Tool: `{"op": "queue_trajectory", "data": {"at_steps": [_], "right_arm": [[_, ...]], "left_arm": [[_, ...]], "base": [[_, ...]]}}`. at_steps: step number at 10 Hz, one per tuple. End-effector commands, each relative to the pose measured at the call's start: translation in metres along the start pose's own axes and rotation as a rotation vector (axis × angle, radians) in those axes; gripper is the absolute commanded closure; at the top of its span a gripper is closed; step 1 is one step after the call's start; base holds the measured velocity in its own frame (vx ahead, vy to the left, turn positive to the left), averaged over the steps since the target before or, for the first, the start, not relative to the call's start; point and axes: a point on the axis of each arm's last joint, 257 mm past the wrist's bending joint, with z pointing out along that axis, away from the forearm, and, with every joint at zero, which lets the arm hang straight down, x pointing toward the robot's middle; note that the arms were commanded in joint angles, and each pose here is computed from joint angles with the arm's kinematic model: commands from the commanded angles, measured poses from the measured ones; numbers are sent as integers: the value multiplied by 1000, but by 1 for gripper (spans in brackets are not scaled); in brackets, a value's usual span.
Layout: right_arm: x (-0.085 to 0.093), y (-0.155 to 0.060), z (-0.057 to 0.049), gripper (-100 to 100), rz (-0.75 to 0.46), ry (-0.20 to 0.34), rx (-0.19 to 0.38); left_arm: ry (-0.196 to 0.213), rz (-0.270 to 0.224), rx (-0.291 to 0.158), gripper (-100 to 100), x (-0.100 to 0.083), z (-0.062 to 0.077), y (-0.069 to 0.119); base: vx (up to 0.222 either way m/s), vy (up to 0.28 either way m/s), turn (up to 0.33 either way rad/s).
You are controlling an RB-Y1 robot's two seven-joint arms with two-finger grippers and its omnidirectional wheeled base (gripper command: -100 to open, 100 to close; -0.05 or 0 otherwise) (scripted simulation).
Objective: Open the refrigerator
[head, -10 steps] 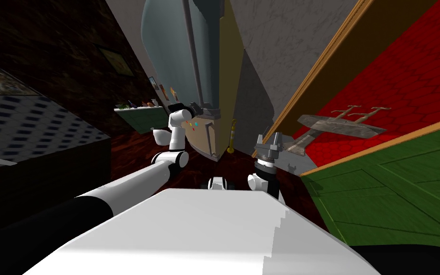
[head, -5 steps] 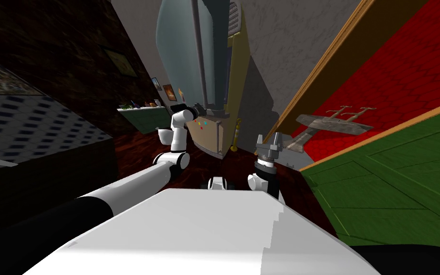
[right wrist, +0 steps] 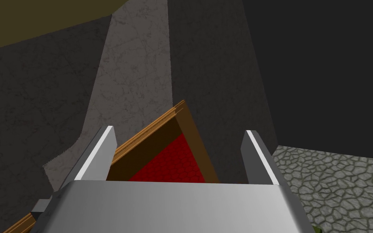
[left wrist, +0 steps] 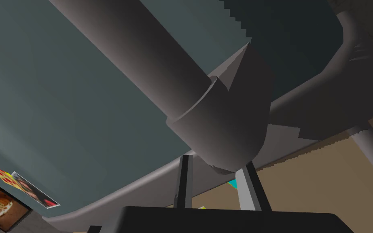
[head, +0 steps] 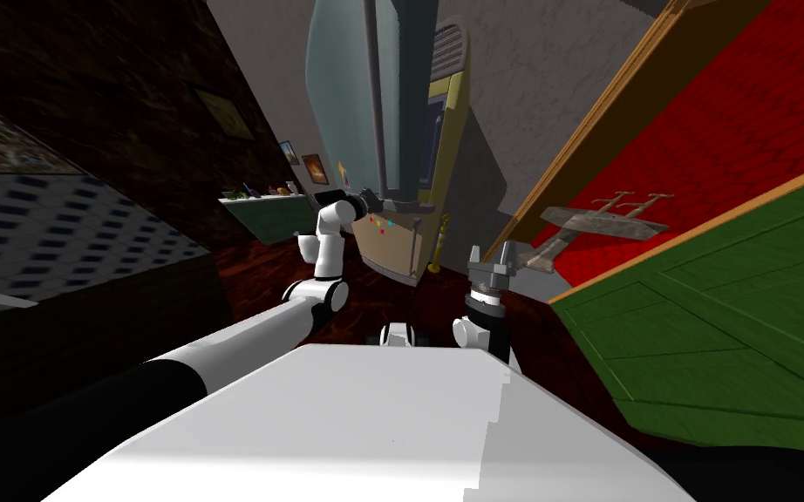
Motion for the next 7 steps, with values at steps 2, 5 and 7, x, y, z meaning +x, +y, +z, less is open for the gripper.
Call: {"op": "queue_trajectory", "data": {"at_steps": [2,5,7], "right_arm": [[0,0,0,0,0,0,0],[0,0,0,0,0,0,0],[0,0,0,0,0,0,0]], "left_arm": [[71,2,-37,100,33,-5,14],[68,-8,-67,100,30,-6,25],[94,-13,-90,100,40,-10,33]], "base": [[-174,308,-22],[-58,201,-13],[-1,288,-47]]}}
